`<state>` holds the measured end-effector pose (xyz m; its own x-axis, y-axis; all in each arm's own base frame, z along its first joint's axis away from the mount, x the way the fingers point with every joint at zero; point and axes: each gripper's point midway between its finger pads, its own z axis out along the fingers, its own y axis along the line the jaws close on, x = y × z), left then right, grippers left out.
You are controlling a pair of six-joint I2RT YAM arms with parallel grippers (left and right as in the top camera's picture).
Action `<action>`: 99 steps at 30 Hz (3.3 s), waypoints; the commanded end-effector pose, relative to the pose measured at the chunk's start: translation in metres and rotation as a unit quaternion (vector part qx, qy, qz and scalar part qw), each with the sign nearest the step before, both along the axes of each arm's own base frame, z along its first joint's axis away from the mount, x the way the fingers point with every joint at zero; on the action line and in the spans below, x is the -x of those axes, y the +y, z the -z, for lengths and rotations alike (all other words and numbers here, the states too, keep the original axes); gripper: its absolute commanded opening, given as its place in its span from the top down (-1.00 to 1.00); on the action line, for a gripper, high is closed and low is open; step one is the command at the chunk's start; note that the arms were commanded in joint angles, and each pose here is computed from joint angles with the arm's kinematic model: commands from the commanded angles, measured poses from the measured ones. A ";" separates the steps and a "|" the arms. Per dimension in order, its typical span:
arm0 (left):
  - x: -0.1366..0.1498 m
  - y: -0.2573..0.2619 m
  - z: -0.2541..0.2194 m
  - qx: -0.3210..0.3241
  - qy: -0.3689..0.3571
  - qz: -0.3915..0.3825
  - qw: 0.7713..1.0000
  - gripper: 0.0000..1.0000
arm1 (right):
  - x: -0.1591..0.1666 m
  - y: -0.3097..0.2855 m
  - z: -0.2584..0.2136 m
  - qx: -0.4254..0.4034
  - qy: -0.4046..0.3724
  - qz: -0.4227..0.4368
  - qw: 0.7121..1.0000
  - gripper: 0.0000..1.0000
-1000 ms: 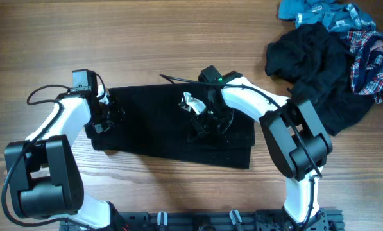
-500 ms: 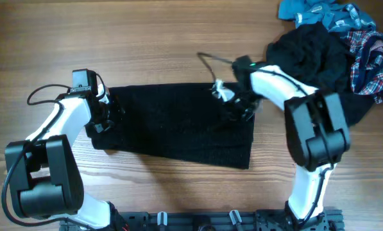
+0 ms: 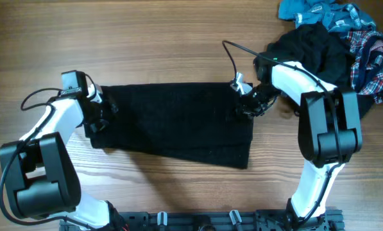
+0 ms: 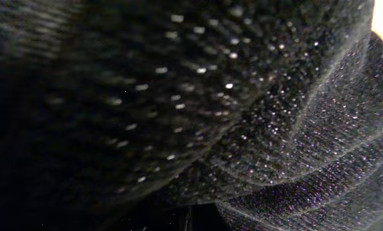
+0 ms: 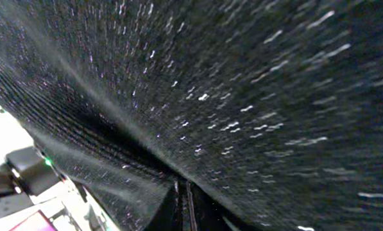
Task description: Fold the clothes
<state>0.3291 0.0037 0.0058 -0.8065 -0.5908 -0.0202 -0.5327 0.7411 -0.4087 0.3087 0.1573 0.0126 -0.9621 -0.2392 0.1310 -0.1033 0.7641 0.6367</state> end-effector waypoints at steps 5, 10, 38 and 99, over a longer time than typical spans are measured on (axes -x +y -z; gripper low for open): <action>-0.002 0.037 0.021 -0.064 0.004 -0.036 0.997 0.90 | -0.037 0.014 -0.068 -0.117 -0.079 0.035 0.989 0.62; -0.012 0.039 0.019 -0.069 -0.017 -0.038 0.997 0.88 | -0.055 -0.018 -0.096 -0.080 -0.116 0.097 0.985 0.21; -0.065 0.068 -0.005 -0.098 -0.138 -0.069 0.983 0.79 | -0.023 -0.039 -0.020 -0.008 -0.045 0.182 0.982 -0.20; -0.083 -0.002 -0.014 -0.090 -0.168 0.023 0.981 0.83 | -0.116 -0.031 -0.095 -0.078 -0.235 0.097 0.964 0.92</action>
